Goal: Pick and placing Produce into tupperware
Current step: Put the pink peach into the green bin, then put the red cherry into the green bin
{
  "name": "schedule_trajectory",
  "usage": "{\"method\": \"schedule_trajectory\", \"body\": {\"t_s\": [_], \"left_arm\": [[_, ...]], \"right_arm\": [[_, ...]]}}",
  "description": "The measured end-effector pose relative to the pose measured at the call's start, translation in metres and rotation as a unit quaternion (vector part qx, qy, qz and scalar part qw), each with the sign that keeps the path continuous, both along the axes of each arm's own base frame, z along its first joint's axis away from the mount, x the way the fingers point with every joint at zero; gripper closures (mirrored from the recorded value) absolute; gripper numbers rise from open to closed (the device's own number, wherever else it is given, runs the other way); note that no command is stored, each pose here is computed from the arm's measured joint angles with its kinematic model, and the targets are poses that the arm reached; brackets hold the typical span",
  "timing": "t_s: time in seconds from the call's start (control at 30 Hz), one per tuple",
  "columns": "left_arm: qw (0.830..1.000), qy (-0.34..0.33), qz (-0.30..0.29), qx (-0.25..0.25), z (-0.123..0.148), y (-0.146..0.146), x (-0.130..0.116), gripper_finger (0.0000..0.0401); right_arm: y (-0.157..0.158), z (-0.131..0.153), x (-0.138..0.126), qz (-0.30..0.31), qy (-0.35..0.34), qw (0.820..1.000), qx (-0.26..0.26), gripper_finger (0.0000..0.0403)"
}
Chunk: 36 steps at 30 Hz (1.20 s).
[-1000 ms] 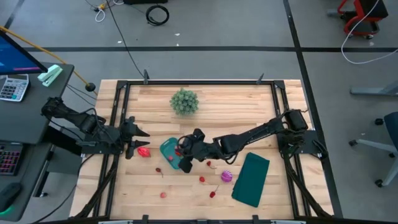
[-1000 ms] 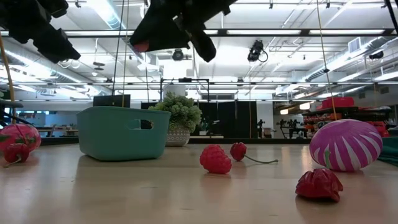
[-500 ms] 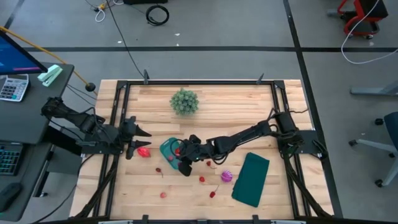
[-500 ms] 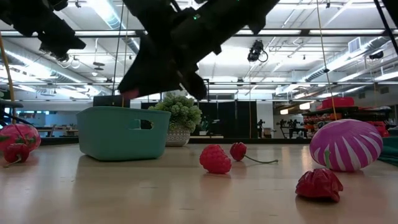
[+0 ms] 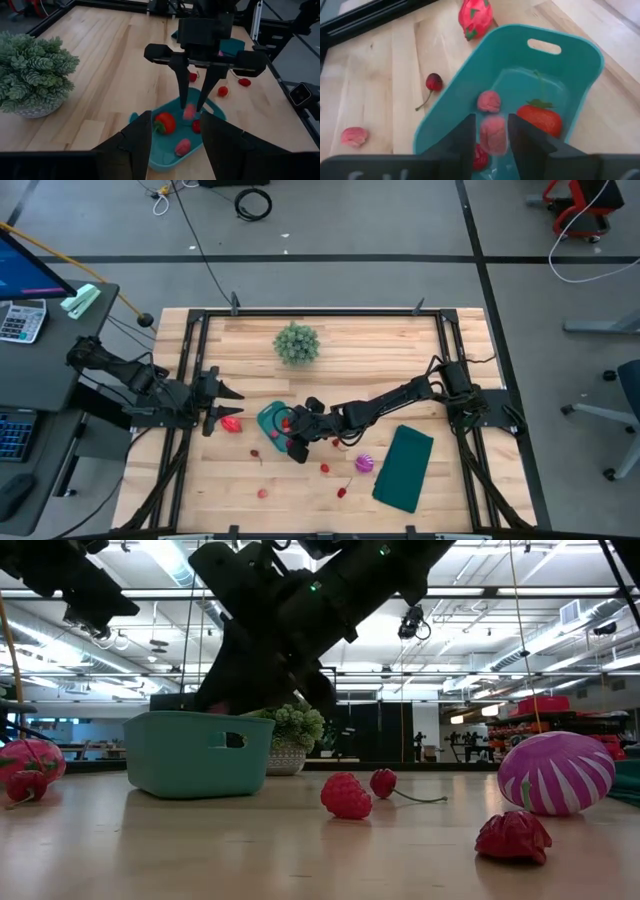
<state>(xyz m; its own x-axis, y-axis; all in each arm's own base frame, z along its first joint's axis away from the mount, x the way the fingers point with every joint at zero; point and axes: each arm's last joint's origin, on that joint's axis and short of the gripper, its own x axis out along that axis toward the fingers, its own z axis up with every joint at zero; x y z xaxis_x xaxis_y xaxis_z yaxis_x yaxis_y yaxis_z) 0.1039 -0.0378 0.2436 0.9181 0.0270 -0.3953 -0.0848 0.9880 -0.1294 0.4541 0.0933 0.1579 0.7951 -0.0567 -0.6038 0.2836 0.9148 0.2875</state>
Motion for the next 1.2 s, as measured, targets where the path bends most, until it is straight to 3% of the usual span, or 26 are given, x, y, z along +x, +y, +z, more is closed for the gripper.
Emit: {"method": "schedule_trajectory", "body": {"t_s": [0.33, 0.57, 0.8, 1.03, 1.2], "left_arm": [[0.999, 0.002, 0.016, -0.037, -0.001, 0.000, 0.000, 0.0229], [0.998, 0.010, 0.024, -0.060, -0.002, -0.001, 0.001, 0.0229], [0.983, 0.096, -0.103, -0.117, -0.016, -0.020, 0.009, 0.0229], [0.968, 0.195, -0.126, -0.091, -0.044, -0.043, 0.019, 0.0229], [0.962, 0.200, -0.179, -0.048, -0.056, -0.065, 0.031, 0.0229]], "right_arm": [[0.000, 0.000, 0.000, -0.004, 0.001, 1.000, -0.003, 0.0257], [-0.001, 0.023, -0.003, -0.008, -0.027, 1.000, 0.006, 0.0257], [0.006, 0.045, -0.009, -0.001, -0.050, 0.999, 0.010, 0.0258], [0.014, 0.047, -0.013, 0.011, -0.049, 0.999, 0.007, 0.0258], [0.014, 0.046, -0.014, 0.011, -0.039, 0.999, 0.004, 0.0258]]}}
